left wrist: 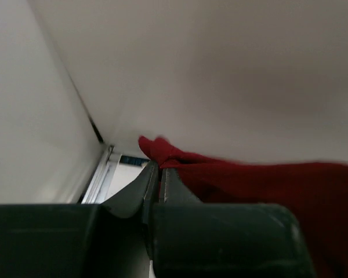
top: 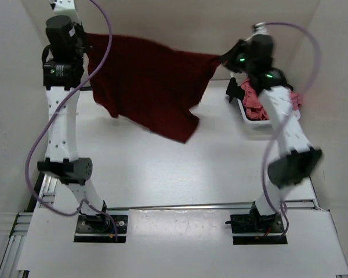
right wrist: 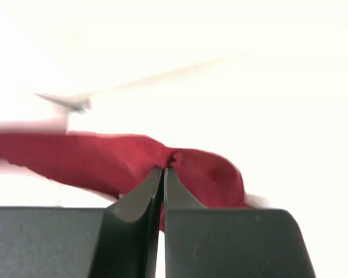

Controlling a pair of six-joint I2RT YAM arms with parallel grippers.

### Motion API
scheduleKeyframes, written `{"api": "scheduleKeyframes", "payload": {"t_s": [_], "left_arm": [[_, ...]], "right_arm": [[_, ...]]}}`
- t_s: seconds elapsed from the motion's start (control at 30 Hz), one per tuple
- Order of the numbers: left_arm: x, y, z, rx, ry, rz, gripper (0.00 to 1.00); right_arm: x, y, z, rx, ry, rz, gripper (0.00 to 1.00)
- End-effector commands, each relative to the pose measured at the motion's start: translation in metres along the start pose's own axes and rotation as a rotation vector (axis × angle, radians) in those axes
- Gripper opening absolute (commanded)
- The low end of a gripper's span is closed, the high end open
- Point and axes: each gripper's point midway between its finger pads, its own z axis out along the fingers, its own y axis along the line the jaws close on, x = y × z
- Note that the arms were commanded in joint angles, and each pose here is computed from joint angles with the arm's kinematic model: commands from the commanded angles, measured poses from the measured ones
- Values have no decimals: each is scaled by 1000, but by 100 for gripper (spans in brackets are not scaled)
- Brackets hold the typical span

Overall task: Fold and stack the t-shirts
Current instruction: Flatten out the tshirt

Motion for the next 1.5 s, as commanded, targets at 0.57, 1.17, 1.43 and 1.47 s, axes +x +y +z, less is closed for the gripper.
{"api": "scheduleKeyframes", "payload": {"t_s": [0.57, 1.17, 1.43, 1.47], "left_arm": [[232, 20, -150, 70, 400, 150, 10], [429, 87, -303, 42, 873, 347, 10], [350, 27, -160, 54, 808, 297, 10], [287, 12, -100, 35, 696, 245, 10]], "right_arm": [[180, -49, -185, 43, 291, -28, 0], [392, -139, -300, 222, 624, 373, 0], [217, -97, -120, 319, 656, -62, 0], [181, -84, -98, 302, 610, -72, 0]]}}
